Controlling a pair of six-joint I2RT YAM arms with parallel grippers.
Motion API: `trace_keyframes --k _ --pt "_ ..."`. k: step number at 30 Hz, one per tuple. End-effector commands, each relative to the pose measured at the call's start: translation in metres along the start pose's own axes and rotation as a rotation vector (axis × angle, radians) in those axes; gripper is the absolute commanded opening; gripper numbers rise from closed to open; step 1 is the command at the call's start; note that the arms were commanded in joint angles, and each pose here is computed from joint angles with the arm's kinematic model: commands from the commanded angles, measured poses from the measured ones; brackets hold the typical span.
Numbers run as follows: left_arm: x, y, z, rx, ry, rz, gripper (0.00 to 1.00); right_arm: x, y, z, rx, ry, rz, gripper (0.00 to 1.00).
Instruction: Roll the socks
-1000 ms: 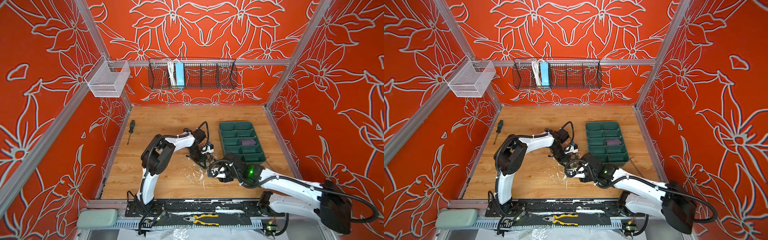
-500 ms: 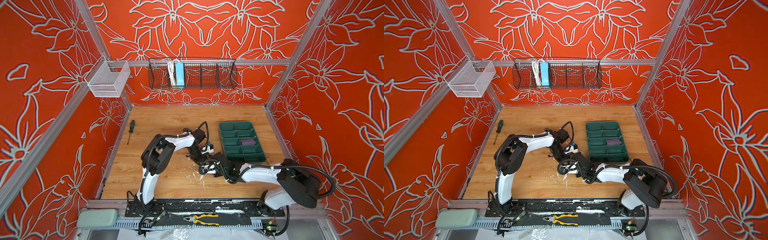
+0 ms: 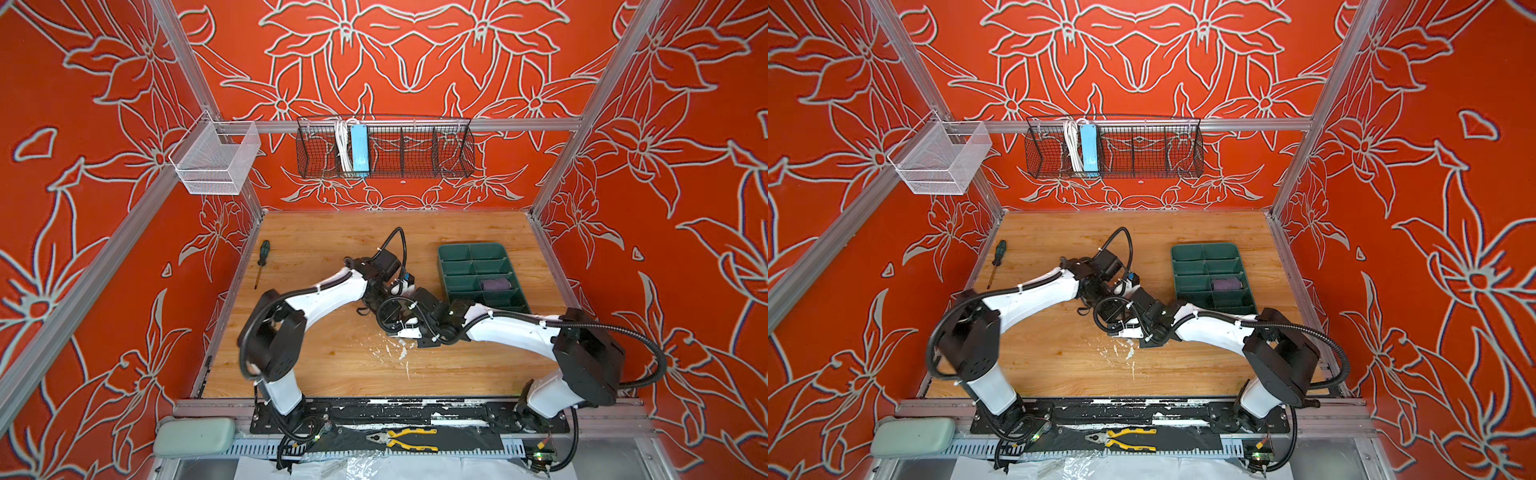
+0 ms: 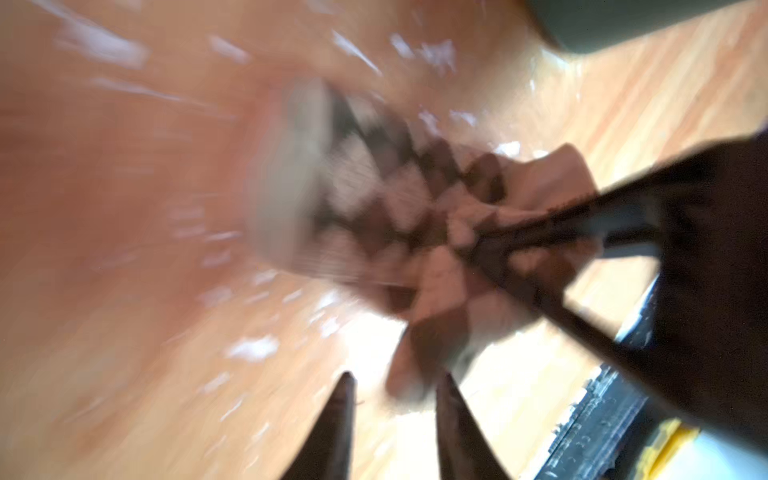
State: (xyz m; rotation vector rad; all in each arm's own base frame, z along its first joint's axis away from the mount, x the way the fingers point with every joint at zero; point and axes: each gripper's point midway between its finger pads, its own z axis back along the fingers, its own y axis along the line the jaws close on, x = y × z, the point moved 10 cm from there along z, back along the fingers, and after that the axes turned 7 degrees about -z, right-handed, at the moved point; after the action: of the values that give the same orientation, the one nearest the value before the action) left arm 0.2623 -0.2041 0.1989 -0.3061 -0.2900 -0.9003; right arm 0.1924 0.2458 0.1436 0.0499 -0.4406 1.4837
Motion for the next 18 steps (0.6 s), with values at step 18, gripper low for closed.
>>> trace_keyframes --k 18 --pt "-0.108 -0.059 0.203 0.558 -0.789 -0.432 0.57 -0.008 -0.048 -0.033 0.777 0.080 -0.464 0.00"
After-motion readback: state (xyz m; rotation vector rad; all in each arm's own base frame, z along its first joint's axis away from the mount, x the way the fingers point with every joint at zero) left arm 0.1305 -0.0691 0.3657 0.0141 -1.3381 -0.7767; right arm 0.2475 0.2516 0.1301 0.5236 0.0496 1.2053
